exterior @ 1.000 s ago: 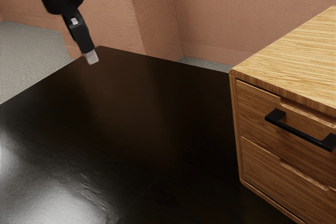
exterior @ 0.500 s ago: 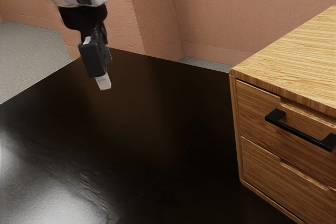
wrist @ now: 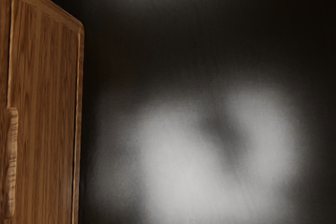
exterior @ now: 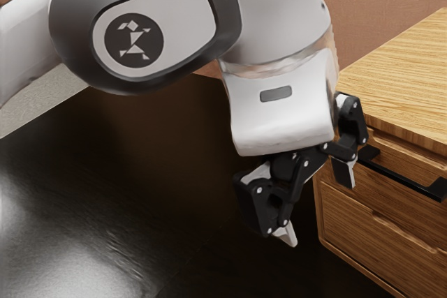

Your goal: Pull the drawer handle with one arm to open the drawer

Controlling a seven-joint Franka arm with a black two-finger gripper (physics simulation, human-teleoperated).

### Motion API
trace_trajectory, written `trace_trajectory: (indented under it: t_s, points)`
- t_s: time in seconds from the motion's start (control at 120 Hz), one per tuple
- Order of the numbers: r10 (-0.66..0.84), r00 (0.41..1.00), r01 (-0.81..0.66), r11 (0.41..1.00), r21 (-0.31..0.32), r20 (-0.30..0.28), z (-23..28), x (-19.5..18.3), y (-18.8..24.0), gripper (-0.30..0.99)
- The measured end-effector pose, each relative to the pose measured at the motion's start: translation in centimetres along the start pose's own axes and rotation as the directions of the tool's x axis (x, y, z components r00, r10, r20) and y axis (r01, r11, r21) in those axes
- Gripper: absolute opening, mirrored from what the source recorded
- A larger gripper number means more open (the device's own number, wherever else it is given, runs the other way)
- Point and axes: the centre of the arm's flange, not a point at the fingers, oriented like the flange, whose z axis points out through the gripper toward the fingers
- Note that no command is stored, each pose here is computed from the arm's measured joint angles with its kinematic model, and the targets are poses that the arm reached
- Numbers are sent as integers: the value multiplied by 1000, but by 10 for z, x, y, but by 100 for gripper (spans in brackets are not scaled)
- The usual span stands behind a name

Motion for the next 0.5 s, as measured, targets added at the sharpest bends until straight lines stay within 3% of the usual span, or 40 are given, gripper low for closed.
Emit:
trace_trajectory:
  t_s: [0.083,0.192,0.325,0.392,0.5]
  points:
    - [11,1000,-11,1000,26,-5,14,-5,-12,56]
    - [-28,999,25,993,112,17,19,-38,-41,45]
    - [-64,993,39,970,238,99,23,-77,-71,36]
    - [-30,993,-1,963,270,113,28,-65,-77,34]
    - [83,991,-111,945,307,103,27,-8,-65,31]
